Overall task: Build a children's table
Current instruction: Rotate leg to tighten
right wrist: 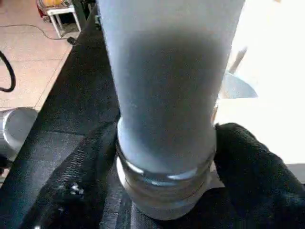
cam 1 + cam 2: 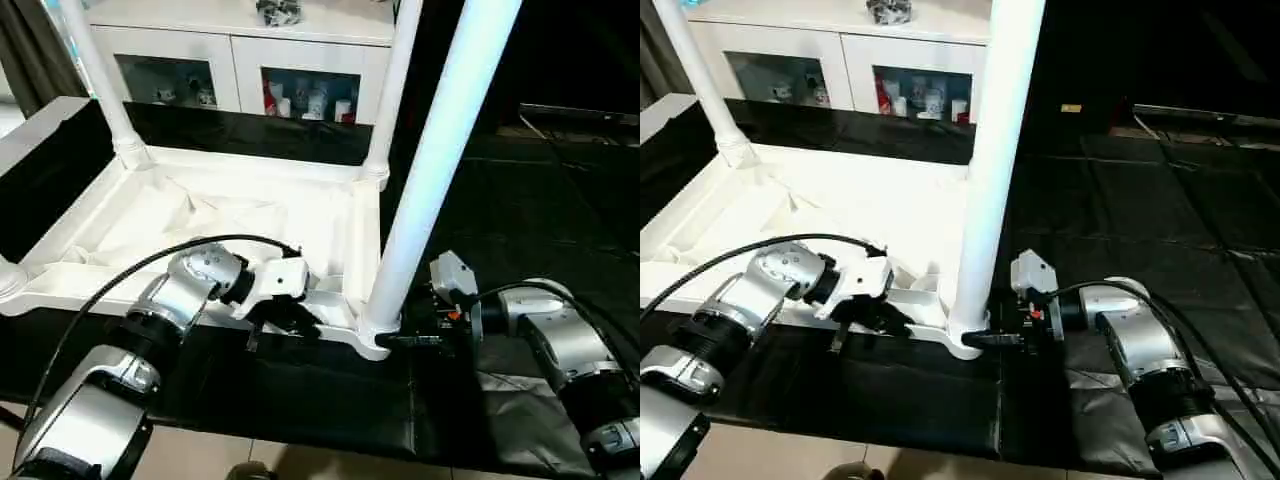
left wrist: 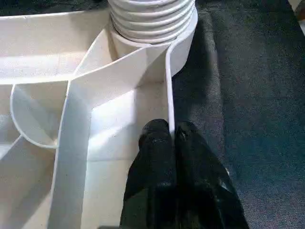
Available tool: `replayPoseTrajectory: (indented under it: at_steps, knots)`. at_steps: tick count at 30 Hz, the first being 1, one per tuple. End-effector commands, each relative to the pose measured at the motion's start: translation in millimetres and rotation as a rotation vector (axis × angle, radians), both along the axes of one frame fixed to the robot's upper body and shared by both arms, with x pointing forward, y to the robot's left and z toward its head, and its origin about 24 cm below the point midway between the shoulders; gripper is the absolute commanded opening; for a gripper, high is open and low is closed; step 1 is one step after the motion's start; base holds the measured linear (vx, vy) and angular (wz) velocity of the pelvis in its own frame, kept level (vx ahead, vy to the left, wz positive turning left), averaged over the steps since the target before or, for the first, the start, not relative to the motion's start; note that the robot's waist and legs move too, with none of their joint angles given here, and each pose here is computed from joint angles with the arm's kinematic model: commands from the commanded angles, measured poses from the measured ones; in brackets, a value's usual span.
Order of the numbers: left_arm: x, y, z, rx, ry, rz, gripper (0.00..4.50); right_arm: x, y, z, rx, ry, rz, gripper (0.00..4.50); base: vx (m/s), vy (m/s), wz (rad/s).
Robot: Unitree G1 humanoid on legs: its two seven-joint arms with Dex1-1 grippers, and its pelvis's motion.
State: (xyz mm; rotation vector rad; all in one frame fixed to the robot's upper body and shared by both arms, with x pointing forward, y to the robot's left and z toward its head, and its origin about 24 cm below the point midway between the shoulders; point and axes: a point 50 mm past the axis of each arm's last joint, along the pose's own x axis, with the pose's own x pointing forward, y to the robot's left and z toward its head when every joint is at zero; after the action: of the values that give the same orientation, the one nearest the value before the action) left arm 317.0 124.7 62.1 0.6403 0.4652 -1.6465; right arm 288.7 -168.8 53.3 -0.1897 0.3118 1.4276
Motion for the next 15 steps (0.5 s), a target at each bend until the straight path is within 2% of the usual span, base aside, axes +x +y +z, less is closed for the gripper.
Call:
replayPoseTrajectory:
  at_steps: [1,7,15]
  knots:
    - [-8.2,-6,-4.3,0.038,0.023,-0.095,0.0,3.9,-0.5,2.4,-0.01,-0.01,-0.005,3.07,0.0,0.0,0.0]
    - [-8.5,-5,-4.9,0.045,0.029,-0.098,0.0,2.0,0.8,-0.9,-0.007,0.003,0.0,2.76,0.0,0.0,0.0]
    - [-6.7,-8,-6.8,0.021,0.053,-0.031,0.0,-7.1,2.3,-7.8,0.017,0.036,-0.006,2.74,0.0,0.0,0.0]
